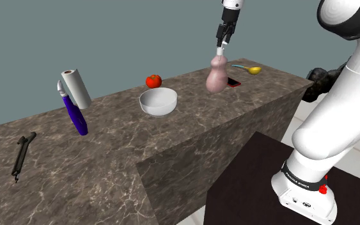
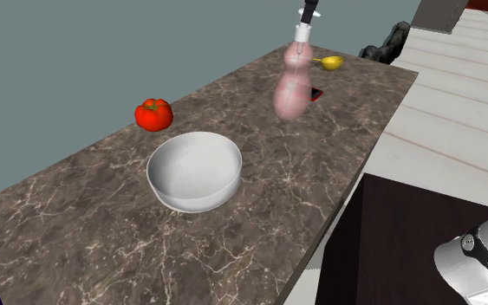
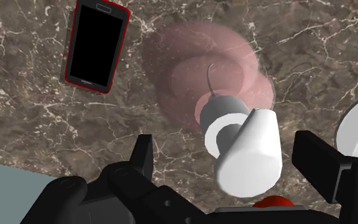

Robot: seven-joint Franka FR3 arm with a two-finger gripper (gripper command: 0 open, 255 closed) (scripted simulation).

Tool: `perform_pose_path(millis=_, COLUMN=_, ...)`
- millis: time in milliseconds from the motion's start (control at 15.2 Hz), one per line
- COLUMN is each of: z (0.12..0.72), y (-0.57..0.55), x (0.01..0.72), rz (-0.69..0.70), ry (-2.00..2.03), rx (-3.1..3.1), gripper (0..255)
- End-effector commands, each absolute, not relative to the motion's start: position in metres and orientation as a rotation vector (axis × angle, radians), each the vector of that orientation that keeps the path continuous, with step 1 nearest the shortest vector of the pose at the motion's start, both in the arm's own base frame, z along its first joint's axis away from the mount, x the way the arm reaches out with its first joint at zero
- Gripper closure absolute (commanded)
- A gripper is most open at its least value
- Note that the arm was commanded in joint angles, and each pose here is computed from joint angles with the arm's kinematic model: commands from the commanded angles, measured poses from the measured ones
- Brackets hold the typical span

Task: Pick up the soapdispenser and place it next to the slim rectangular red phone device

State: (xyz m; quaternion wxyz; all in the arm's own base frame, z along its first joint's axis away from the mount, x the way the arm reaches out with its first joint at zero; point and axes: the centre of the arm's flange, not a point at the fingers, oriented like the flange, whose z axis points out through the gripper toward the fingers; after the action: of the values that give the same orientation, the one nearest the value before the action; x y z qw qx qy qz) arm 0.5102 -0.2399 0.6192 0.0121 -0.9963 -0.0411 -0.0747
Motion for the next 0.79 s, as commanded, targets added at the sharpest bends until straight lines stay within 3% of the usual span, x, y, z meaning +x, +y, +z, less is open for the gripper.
perform_pose_path(millis=0, z=0.619, y=-0.240, x=0.510, rz=-0.233, ry=-0.128, rx=-3.106, gripper=0)
perform_pose_path(millis=330, z=0.669, y=-0.241, x=0.503, rz=-0.233, ry=-0.128, rx=-3.106, gripper=0)
perform_pose_path(millis=726, z=0.669, y=-0.241, x=0.503, rz=-0.233, ry=-0.128, rx=-3.106, gripper=0)
